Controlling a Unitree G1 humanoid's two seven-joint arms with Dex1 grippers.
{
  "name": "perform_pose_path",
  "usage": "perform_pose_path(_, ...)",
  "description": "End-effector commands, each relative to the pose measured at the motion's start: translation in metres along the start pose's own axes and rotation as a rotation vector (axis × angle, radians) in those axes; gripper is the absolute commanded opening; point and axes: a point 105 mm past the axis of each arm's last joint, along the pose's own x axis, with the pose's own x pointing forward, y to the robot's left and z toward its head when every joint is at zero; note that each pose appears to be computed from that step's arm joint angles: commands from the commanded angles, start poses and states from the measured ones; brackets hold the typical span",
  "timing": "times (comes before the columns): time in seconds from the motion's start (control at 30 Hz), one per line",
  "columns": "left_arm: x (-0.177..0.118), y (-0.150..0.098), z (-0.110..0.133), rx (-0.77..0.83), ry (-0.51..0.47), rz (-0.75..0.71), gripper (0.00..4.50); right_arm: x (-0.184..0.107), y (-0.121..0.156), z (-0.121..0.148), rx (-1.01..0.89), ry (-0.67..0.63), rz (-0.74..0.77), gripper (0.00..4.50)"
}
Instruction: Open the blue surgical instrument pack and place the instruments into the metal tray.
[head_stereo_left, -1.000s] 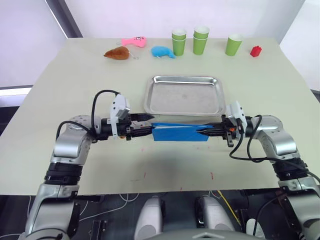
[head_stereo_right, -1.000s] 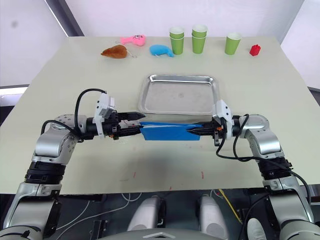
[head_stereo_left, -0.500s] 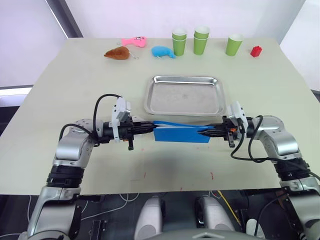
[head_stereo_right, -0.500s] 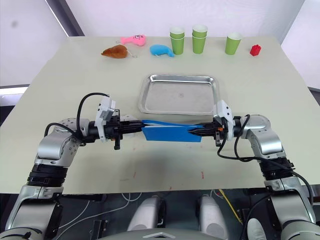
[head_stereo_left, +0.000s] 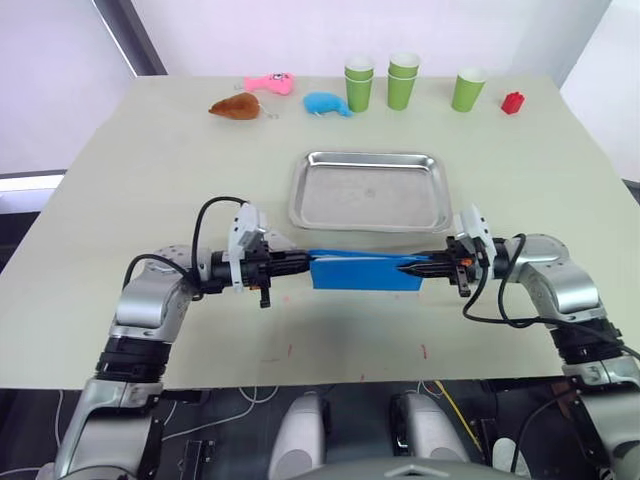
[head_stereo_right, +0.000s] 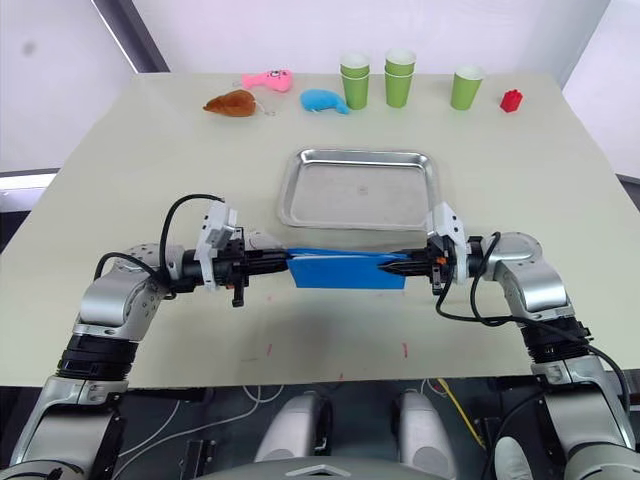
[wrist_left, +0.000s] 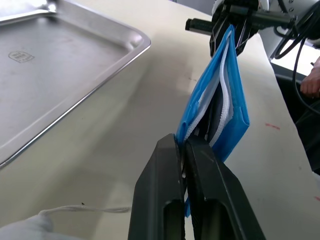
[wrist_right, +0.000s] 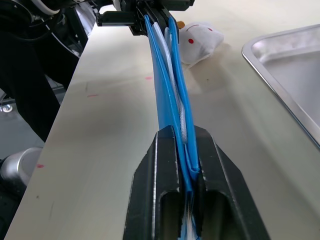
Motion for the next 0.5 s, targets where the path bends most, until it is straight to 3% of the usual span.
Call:
perform_pose_path(0.03,0.008,0.004,0.002,0.055,0.021,-0.002,0.00,-0.004,0.005,0.007,-0.017,0.006,0.025,2.02)
perform_pose_path(0.23,0.014,0.011,0.002,0.069,0.008,0.014,0.00,-0.017,0.002,0.025,-0.016,-0.041,-0.026,4.48)
perform_pose_path(0.33,0.014,0.011,0.001,0.071,0.010,0.011,0.00,-0.024,0.001,0.038,-0.022,-0.078,-0.068,4.48)
perform_pose_path(0.5,0.015,0.011,0.000,0.074,0.015,0.008,0.00,-0.024,-0.002,0.085,-0.020,-0.263,-0.131,4.48)
